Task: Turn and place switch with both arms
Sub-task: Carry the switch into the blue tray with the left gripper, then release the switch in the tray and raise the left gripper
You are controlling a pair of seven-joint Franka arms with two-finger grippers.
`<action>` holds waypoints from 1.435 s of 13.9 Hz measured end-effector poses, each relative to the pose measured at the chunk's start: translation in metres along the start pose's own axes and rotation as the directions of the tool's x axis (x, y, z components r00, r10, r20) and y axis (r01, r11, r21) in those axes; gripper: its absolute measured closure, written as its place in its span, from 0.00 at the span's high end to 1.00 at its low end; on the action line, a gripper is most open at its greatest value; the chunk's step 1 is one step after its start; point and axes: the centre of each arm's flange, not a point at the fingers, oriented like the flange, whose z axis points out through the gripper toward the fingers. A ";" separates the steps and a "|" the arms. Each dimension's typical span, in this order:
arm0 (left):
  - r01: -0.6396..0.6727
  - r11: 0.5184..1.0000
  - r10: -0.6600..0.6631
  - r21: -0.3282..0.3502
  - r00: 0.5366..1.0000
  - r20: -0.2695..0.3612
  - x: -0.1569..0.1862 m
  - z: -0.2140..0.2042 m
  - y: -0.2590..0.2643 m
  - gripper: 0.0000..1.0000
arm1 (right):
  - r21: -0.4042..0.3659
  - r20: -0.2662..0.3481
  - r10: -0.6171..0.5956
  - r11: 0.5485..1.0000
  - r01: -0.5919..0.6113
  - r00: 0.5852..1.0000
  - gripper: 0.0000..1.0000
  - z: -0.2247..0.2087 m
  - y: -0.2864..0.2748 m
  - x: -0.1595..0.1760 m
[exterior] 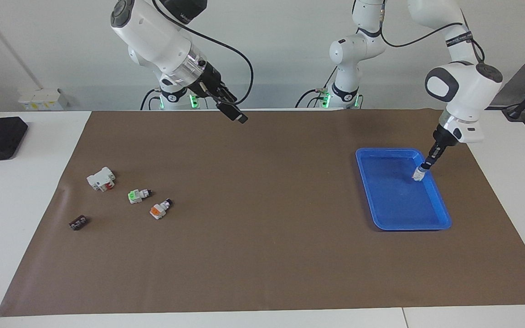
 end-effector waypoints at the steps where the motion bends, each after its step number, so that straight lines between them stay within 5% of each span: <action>1: -0.009 1.000 0.009 0.005 1.000 0.001 0.000 0.000 -0.001 0.10 | -0.037 -0.069 -0.120 0.992 0.118 0.990 1.00 -0.003 0.005 0.012; 3: -0.018 1.000 0.018 0.010 1.000 0.010 -0.001 -0.001 -0.002 0.10 | -0.126 -0.146 -0.366 0.928 0.349 0.919 1.00 -0.014 0.017 0.045; 5: -0.036 0.999 0.036 0.012 0.999 0.017 0.001 -0.004 0.000 0.15 | -0.201 -0.156 -0.515 0.852 0.483 0.843 1.00 -0.028 0.036 0.083; 10: -0.094 0.996 0.094 0.003 0.995 0.037 0.034 -0.063 0.041 0.70 | -0.258 -0.067 -0.610 0.775 0.576 0.790 1.00 -0.058 0.095 0.160; 13: -0.208 0.978 0.208 -0.003 0.978 0.035 0.034 -0.099 0.107 0.71 | -0.288 -0.078 -0.630 0.756 0.587 0.773 1.00 -0.075 0.115 0.184; 17: -0.422 0.905 0.420 0.046 0.906 0.054 -0.020 -0.123 0.207 0.76 | -0.312 -0.059 -0.646 0.736 0.601 0.761 1.00 -0.094 0.105 0.170; 20: -0.506 0.861 0.502 0.049 0.862 0.078 -0.032 -0.165 0.229 0.76 | -0.359 -0.036 -0.676 0.696 0.622 0.736 1.00 -0.108 0.099 0.159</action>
